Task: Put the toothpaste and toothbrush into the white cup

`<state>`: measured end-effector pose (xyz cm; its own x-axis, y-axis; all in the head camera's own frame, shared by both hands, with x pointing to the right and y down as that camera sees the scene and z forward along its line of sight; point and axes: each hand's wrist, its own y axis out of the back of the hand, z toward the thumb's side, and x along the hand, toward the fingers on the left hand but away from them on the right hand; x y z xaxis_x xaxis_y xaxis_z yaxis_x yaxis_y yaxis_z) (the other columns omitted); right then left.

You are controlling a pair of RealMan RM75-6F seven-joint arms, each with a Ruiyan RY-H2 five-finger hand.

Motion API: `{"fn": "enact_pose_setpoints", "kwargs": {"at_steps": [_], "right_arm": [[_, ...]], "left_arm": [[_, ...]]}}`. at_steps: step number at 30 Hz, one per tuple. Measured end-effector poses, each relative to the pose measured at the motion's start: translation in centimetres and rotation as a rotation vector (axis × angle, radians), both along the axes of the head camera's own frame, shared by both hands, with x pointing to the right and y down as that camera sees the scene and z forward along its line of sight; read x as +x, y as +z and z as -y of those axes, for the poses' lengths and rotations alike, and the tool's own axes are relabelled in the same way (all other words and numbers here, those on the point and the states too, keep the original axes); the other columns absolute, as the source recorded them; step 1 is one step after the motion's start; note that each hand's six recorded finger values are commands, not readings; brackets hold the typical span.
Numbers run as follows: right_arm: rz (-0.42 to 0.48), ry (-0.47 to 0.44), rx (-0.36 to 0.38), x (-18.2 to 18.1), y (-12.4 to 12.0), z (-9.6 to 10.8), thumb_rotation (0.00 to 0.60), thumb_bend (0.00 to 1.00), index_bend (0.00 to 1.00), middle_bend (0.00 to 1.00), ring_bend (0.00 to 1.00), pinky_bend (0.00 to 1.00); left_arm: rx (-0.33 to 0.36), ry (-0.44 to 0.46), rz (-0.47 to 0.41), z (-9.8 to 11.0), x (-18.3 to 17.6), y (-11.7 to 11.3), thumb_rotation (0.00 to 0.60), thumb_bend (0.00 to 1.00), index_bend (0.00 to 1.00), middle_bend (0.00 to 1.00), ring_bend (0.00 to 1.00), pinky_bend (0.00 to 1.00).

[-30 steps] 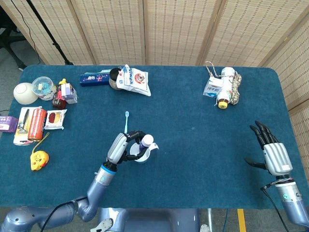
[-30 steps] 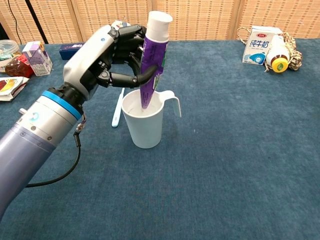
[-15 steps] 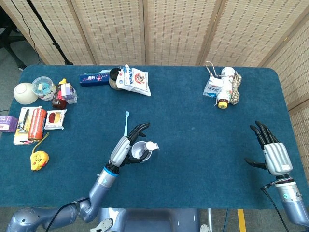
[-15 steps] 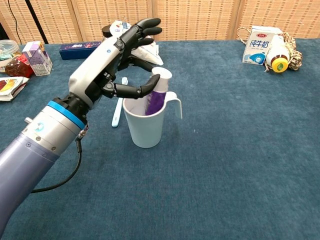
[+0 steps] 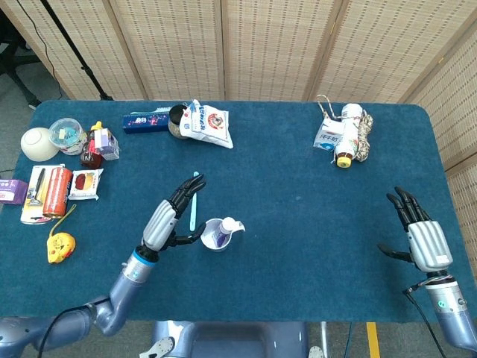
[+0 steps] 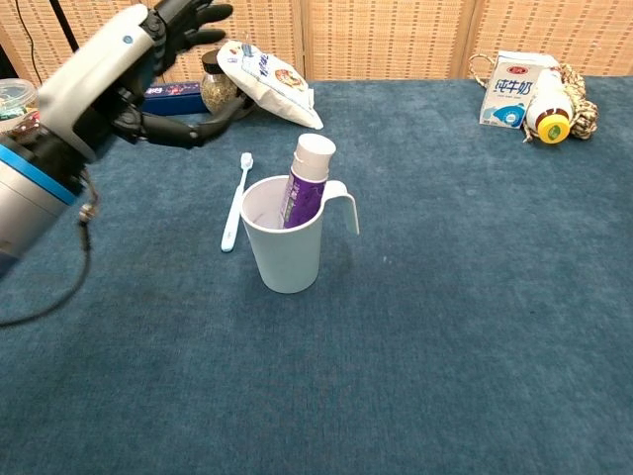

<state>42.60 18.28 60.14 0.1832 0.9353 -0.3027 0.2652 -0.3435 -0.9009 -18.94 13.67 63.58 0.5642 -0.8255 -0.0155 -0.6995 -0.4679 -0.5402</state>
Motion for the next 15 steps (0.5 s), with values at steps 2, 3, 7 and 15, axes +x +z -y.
{"fn": "enact_pose_setpoints", "kwargs": {"at_steps": [2,3,7,15], "right_arm": [[0.002,0.000,-0.002,0.0,0.0,0.0,0.600,0.00,0.00,0.00,0.00,0.26],[0.005,0.000,-0.004,-0.1,0.0,0.0,0.600,0.00,0.00,0.00,0.00,0.26],[0.008,-0.002,-0.009,-0.2,0.1,0.0,0.600,0.00,0.00,0.00,0.00,0.26],[-0.006,0.001,-0.019,-0.3,0.5,0.0,0.600,0.00,0.00,0.00,0.00,0.26]], "left_arm": [[0.017,0.038,0.105,0.8,-1.2,0.2,0.600,0.40,0.00,0.00,0.00,0.01],[0.028,0.057,0.164,1.3,-1.8,0.4,0.600,0.40,0.01,0.00,0.00,0.01],[0.064,0.143,0.407,2.8,-3.7,1.7,0.600,0.40,0.05,0.00,0.00,0.01],[0.135,0.277,0.720,3.8,-5.2,4.9,0.600,0.40,0.13,0.00,0.00,0.01]]}}
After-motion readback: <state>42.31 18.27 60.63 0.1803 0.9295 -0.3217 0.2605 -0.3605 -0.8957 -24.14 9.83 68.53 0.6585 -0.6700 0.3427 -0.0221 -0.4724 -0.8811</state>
